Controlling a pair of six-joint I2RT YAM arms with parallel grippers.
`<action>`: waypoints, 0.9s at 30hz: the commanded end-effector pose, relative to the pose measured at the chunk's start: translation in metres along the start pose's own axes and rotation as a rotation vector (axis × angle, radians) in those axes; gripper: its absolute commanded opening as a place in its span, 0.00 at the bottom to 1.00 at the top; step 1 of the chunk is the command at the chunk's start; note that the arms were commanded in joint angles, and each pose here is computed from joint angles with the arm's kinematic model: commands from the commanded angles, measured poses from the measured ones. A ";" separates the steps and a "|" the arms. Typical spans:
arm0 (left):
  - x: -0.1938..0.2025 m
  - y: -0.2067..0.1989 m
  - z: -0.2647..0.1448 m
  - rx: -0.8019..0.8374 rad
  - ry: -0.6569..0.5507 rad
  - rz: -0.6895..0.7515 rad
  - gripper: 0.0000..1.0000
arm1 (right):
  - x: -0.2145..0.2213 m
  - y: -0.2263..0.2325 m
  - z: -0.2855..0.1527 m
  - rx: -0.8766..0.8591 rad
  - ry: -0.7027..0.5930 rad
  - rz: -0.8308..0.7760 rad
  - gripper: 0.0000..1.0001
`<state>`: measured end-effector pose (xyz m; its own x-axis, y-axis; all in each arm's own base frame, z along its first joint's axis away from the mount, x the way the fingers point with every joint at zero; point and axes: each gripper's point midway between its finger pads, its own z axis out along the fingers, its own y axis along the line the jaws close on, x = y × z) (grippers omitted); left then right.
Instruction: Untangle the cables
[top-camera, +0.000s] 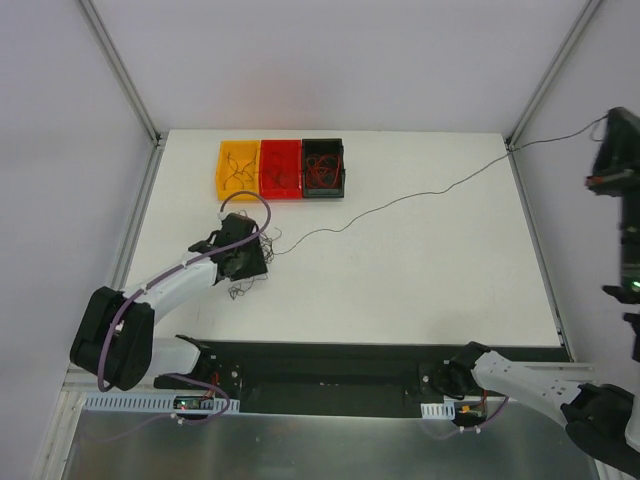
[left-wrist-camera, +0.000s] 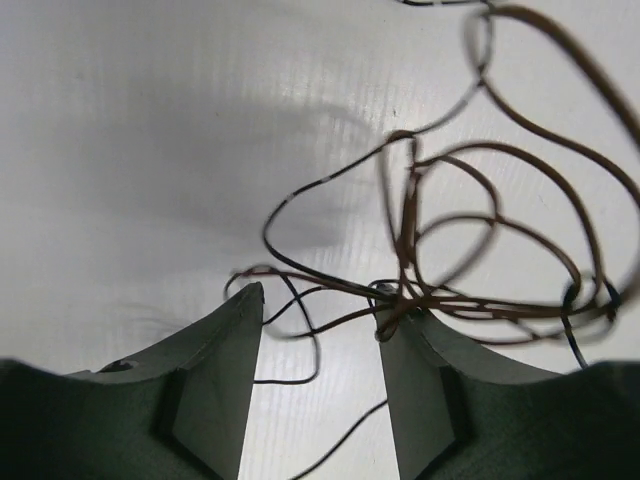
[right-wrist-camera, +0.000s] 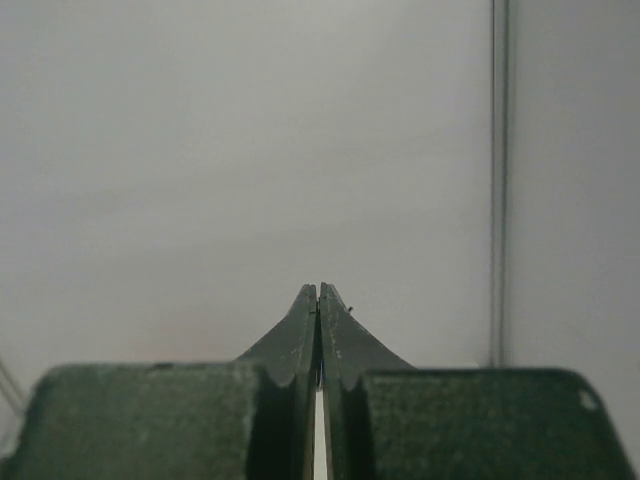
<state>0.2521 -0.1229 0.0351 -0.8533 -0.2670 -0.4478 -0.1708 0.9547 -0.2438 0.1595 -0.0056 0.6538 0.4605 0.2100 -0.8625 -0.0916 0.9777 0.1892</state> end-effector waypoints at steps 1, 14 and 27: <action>-0.003 -0.001 -0.015 0.029 -0.013 -0.037 0.43 | 0.088 -0.011 0.019 0.213 0.187 -0.216 0.00; -0.017 -0.050 -0.072 0.341 -0.086 0.070 0.36 | 0.382 -0.066 -0.089 0.388 0.975 -0.139 0.00; 0.012 -0.081 -0.058 0.520 0.046 0.163 0.64 | 0.479 -0.014 -0.148 -0.010 1.307 -0.036 0.72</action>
<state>0.2275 -0.1797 0.0983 -0.8773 -0.1576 -0.4533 0.1314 0.8295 -0.5428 0.2419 0.0465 0.1526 -0.7512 0.1060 -0.6515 0.0688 0.9942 0.0824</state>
